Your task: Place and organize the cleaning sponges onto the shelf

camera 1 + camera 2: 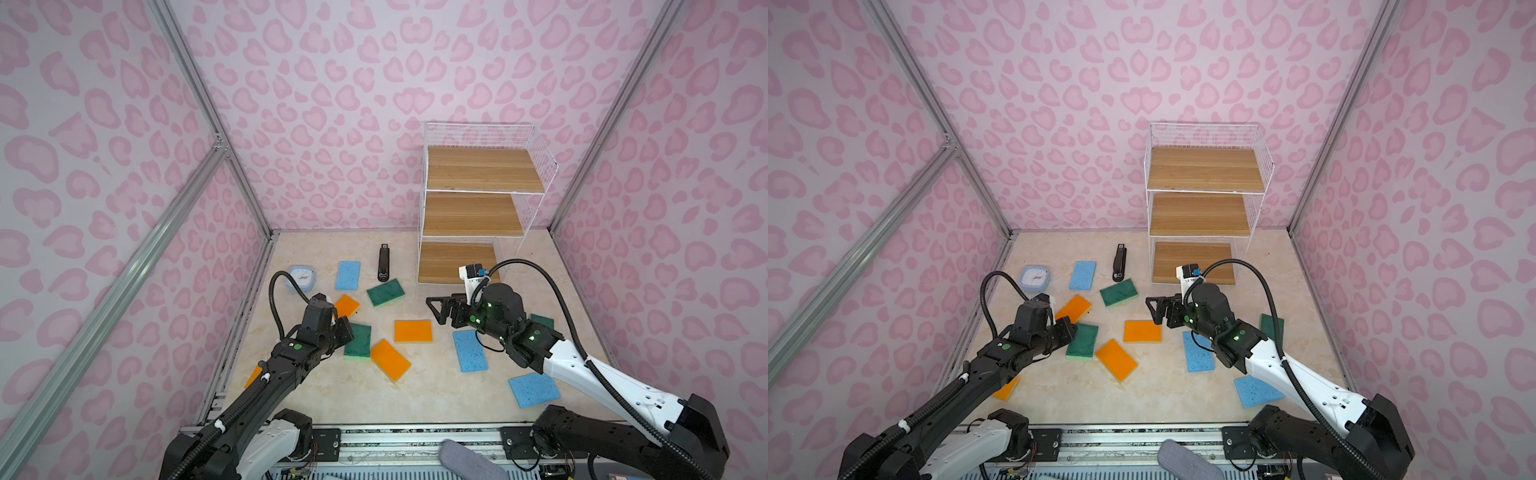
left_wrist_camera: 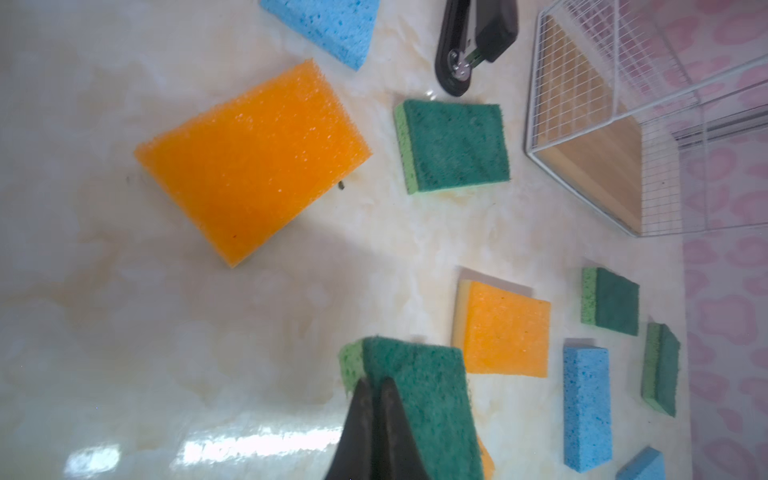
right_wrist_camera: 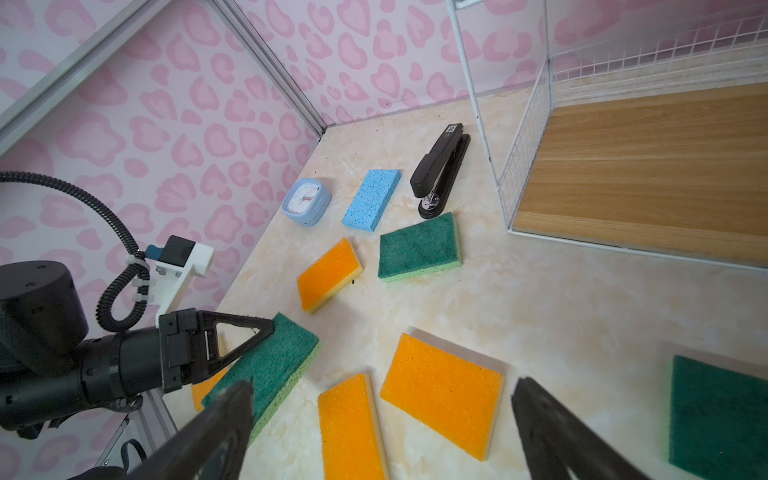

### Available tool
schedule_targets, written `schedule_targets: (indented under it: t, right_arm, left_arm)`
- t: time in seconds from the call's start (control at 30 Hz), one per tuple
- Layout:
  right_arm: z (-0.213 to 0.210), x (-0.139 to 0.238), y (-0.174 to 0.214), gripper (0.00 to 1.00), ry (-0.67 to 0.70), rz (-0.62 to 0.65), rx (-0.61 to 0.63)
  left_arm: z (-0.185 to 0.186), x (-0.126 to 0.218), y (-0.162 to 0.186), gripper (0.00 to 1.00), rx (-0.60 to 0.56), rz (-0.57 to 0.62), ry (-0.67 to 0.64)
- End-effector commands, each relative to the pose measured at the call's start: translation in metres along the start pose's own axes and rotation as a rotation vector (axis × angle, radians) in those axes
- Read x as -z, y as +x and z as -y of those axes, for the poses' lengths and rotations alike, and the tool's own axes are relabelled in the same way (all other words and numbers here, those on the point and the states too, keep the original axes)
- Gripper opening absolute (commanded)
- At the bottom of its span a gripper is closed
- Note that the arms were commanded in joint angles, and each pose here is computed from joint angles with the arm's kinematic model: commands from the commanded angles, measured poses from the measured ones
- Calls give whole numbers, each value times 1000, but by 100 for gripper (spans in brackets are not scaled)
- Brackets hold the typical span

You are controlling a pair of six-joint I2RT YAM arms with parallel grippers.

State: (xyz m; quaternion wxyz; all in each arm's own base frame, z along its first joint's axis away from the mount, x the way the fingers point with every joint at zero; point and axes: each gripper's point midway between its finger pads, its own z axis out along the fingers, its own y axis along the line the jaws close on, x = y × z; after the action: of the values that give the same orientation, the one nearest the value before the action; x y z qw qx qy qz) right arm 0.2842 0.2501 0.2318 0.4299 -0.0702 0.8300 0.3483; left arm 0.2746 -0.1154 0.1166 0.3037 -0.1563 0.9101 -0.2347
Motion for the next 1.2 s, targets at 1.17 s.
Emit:
schedule_targets:
  t: [1.17]
  right_arm:
    - [-124, -20, -111, 73, -402, 215, -503]
  left_arm:
    - [214, 39, -219, 3, 189, 321, 323]
